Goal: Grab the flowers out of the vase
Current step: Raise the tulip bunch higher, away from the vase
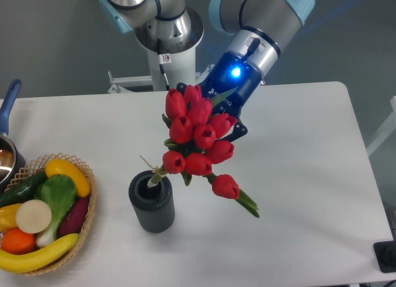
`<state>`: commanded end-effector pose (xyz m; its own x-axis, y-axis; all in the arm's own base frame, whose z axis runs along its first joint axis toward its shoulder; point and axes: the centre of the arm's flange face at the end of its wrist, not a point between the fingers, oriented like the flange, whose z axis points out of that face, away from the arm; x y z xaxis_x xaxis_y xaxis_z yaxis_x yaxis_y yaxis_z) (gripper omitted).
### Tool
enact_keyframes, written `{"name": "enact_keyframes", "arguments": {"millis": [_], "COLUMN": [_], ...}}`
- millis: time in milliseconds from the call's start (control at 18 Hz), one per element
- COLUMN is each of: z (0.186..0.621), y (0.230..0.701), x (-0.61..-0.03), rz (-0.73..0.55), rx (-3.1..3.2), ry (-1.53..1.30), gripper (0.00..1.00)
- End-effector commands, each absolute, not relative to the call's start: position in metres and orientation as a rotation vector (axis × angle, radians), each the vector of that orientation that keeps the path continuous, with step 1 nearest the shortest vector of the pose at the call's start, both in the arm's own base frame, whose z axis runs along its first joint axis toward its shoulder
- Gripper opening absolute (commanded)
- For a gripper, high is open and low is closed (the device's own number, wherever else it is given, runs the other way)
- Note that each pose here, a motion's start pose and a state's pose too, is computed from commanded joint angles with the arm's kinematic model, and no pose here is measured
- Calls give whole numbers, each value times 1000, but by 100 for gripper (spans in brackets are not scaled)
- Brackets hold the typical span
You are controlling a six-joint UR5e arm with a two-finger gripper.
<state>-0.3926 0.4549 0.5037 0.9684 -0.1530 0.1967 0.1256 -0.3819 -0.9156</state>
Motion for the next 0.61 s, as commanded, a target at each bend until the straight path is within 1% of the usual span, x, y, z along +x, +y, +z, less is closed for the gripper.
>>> {"name": "enact_keyframes", "arguments": {"millis": [333, 611], "z": [518, 521], "y": [452, 451], "x": [-399, -401], "rz": [-257, -250], "rx": [-1929, -1927], "ry": [38, 39], "gripper": [37, 37]}}
